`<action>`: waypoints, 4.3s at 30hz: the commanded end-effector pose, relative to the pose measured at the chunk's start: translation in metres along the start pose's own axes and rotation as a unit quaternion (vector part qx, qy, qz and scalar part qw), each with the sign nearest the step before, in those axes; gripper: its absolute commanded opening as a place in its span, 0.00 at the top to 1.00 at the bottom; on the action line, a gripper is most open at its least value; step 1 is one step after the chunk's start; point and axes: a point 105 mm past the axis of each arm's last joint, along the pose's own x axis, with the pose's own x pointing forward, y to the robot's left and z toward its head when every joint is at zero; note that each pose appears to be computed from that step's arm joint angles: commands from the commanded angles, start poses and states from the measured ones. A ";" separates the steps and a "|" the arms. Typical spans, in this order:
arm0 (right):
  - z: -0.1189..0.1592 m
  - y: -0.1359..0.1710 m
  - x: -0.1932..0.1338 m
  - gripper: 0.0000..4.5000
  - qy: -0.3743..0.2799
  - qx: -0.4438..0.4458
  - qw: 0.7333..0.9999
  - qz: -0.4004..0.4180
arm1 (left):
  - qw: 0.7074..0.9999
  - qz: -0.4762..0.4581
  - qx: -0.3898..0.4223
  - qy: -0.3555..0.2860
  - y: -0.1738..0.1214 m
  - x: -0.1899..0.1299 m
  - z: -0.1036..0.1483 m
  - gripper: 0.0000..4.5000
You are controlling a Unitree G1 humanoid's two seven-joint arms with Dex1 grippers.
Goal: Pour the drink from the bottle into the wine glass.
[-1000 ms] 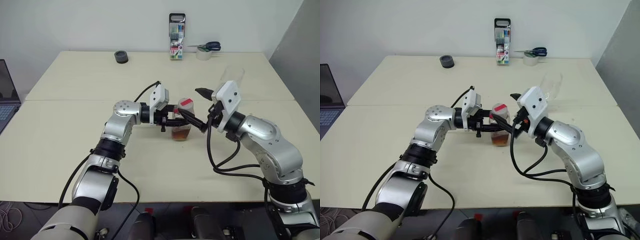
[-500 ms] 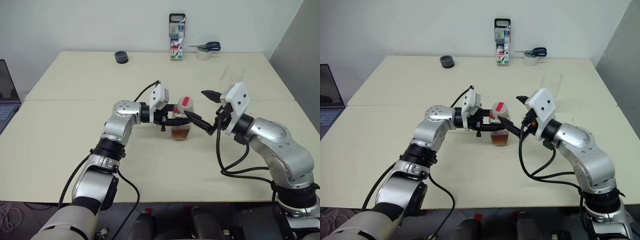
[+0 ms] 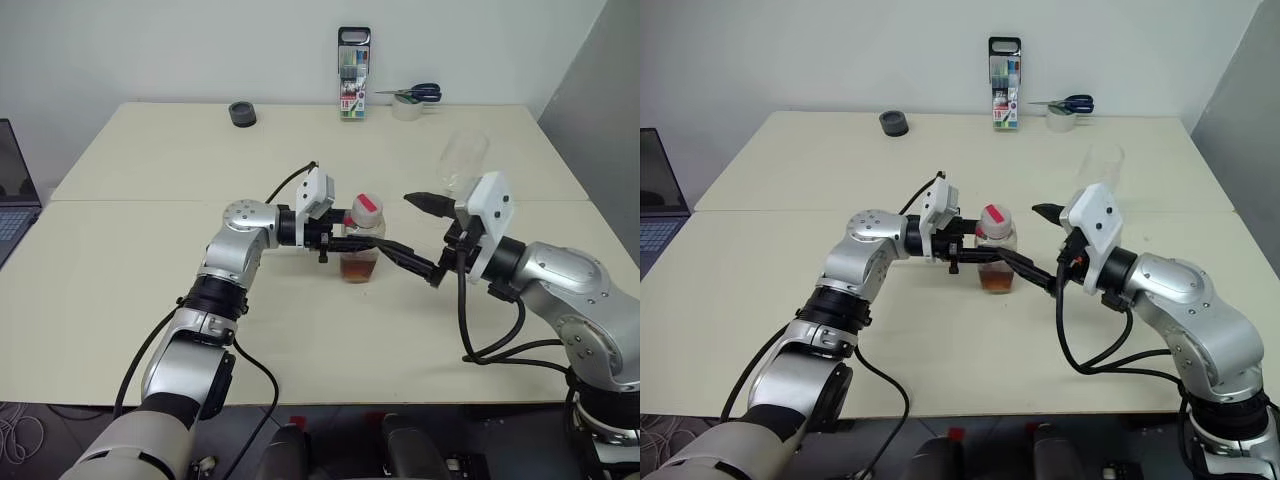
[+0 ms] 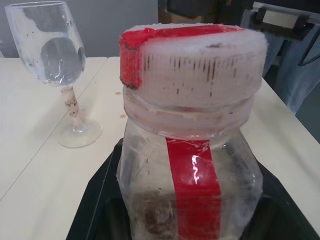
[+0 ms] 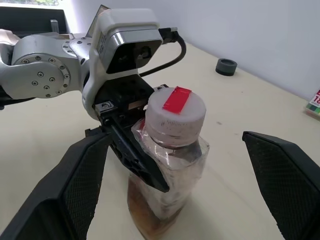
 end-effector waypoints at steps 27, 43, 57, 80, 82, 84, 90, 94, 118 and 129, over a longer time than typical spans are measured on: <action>0.024 -0.019 0.025 0.00 -0.049 -0.037 0.995 -0.078 | 0.999 -0.021 0.034 -0.015 -0.003 0.000 0.016 0.60; 0.018 -0.024 0.013 0.00 -0.033 -0.027 0.995 -0.089 | 0.999 -0.019 0.032 -0.013 -0.004 -0.001 0.014 0.60; 0.017 -0.021 0.009 0.00 -0.026 -0.026 0.996 -0.080 | 0.999 -0.017 0.033 -0.013 -0.004 -0.002 0.014 0.60; 0.024 -0.007 0.009 0.00 -0.039 0.006 0.999 -0.036 | 0.999 -0.014 0.035 -0.016 -0.003 0.000 0.014 0.60; 0.023 -0.008 0.010 0.00 -0.037 0.023 0.998 -0.035 | 0.999 -0.015 0.034 -0.016 -0.003 0.000 0.014 0.60; 0.021 -0.007 0.012 0.00 -0.033 0.034 0.999 -0.026 | 0.999 -0.016 0.034 -0.017 -0.004 0.000 0.014 0.60; 0.021 0.000 0.020 0.00 -0.022 0.034 0.999 0.008 | 0.999 -0.018 0.036 -0.017 -0.004 0.001 0.014 0.60; 0.021 0.000 0.024 0.00 -0.020 0.027 0.999 0.013 | 0.999 -0.019 0.036 -0.018 -0.005 0.002 0.015 0.60; 0.032 -0.022 -0.011 0.62 -0.066 0.009 0.995 -0.072 | 1.000 0.004 0.024 -0.017 -0.005 -0.005 0.009 0.60; -0.103 -0.034 -0.054 0.40 0.101 0.127 0.957 -0.239 | 0.997 0.071 0.008 -0.020 0.007 -0.032 0.014 0.60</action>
